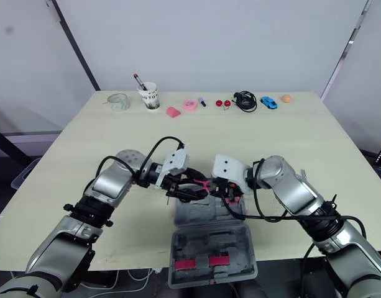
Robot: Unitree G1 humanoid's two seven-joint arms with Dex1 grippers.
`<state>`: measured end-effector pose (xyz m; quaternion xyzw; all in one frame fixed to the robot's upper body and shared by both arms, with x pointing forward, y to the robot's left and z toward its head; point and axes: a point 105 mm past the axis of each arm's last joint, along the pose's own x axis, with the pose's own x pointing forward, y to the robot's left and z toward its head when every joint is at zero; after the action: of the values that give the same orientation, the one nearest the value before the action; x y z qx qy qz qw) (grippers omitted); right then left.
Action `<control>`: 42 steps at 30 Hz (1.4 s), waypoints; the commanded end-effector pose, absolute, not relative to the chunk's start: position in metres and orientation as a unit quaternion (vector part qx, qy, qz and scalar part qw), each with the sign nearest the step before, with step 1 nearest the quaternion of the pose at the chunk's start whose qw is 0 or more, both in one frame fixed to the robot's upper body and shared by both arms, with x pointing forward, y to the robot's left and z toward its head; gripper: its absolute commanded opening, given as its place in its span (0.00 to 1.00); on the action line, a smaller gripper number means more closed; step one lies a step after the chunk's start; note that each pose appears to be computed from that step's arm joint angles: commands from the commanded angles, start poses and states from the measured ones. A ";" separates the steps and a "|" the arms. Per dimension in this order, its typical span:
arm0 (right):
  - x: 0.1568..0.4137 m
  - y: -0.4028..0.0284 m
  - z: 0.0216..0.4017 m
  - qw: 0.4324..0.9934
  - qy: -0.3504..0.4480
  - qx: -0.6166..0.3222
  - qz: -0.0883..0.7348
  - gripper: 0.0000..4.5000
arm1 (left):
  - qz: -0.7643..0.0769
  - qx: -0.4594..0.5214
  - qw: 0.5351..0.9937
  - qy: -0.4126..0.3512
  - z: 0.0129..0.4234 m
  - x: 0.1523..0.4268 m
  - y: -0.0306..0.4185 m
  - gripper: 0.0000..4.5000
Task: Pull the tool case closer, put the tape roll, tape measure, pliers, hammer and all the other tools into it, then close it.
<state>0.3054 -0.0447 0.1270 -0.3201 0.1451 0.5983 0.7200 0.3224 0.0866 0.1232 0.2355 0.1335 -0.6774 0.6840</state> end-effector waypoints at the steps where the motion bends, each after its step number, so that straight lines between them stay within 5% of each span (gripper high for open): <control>1: 0.304 -0.040 0.137 0.717 0.118 -0.330 0.602 0.23 | -0.671 0.239 0.692 0.115 0.132 0.326 0.086 0.58; 12: 0.307 -0.047 0.130 0.718 0.121 -0.344 0.593 0.23 | -0.665 0.214 0.704 0.125 0.130 0.321 0.091 0.58; 13: 0.307 -0.047 0.130 0.720 0.120 -0.341 0.593 0.23 | -0.663 0.212 0.706 0.125 0.130 0.321 0.092 0.81; 15: 0.308 -0.049 0.131 0.725 0.120 -0.332 0.592 0.23 | -0.663 0.211 0.708 0.122 0.132 0.321 0.095 0.99; 16: 0.308 -0.050 0.132 0.726 0.119 -0.330 0.591 0.23 | -0.662 0.206 0.711 0.119 0.133 0.321 0.096 1.00; 29: 0.322 -0.124 0.138 0.808 0.130 -0.300 0.491 0.23 | -0.628 0.164 0.761 0.026 0.162 0.294 0.167 1.00; 36: 0.332 -0.169 0.141 0.860 0.128 -0.276 0.410 0.23 | -0.600 0.160 0.783 0.035 0.156 0.274 0.202 1.00; 42: 0.355 -0.236 0.147 0.912 0.150 -0.276 0.262 0.23 | -0.588 0.147 0.794 0.048 0.152 0.257 0.228 1.00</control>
<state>0.3474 -0.2230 0.1207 -0.2633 0.1875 0.2983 0.8981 0.2579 0.2259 0.1377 0.1274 0.0735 -0.5856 0.7971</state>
